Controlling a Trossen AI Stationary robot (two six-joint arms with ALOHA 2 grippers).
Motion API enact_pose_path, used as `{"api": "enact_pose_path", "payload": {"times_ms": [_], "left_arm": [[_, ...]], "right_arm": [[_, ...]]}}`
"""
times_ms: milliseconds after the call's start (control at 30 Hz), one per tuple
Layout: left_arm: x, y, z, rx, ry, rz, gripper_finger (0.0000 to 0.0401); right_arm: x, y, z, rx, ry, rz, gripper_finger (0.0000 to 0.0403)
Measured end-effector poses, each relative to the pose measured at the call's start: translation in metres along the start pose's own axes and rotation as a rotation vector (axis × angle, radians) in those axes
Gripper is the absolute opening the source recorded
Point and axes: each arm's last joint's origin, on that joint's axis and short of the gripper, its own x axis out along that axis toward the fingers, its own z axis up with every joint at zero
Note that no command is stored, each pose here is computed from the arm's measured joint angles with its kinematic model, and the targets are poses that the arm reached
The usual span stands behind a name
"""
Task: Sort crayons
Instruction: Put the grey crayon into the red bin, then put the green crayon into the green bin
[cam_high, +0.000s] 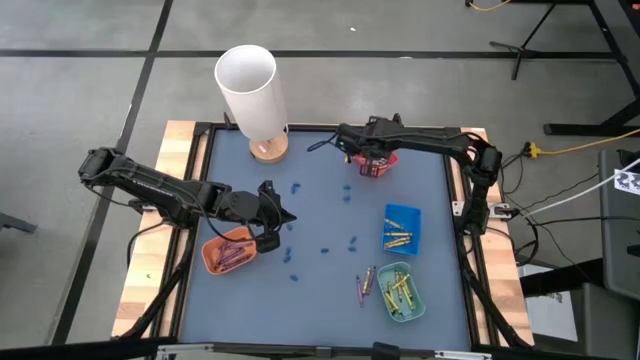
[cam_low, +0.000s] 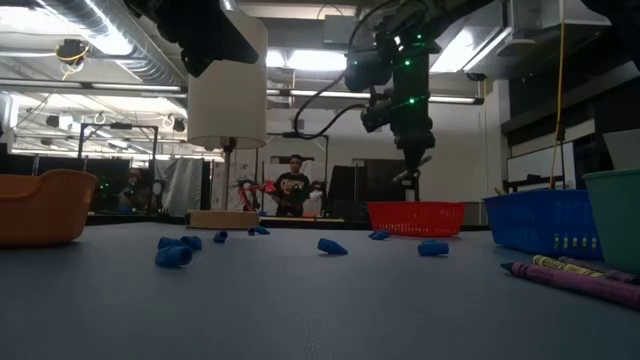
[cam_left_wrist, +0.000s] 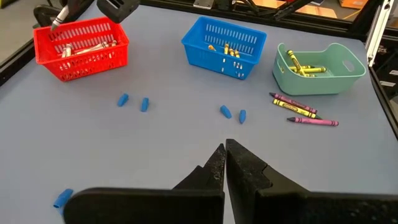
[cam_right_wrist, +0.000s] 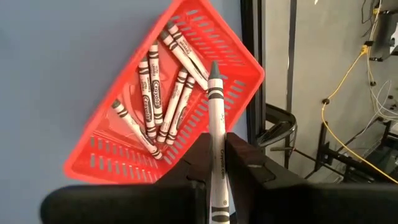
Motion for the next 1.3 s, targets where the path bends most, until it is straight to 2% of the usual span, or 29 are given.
{"api": "enact_pose_path", "payload": {"times_ms": [133, 467, 633, 800, 1033, 1133, 1300], "left_arm": [[0.000, 0.000, 0.000, 0.000, 0.000, 0.000, 0.0000], [0.000, 0.000, 0.000, 0.000, 0.000, 0.000, 0.0000], [0.000, 0.000, 0.000, 0.000, 0.000, 0.000, 0.0000], [0.000, 0.000, 0.000, 0.000, 0.000, 0.000, 0.0000], [0.000, 0.000, 0.000, 0.002, 0.000, 0.000, 0.0000], [0.000, 0.000, 0.000, 0.002, 0.000, 0.000, 0.0000], [0.000, 0.000, 0.000, 0.002, 0.000, 0.000, 0.0000]], "right_arm": [[0.000, 0.000, 0.000, 0.000, 0.000, 0.001, 0.0051], [0.000, 0.000, 0.000, -0.001, 0.001, 0.001, 0.0160], [0.000, 0.002, -0.005, -0.029, 0.046, 0.020, 0.0174], [-0.003, 0.010, -0.009, -0.019, 0.069, 0.178, 0.0173], [-0.029, 0.056, -0.011, -0.072, 0.092, 0.504, 0.0172], [-0.045, 0.084, -0.010, -0.138, 0.069, 0.548, 0.0172], [-0.073, 0.131, -0.012, -0.218, 0.014, 0.544, 0.0172]]}}
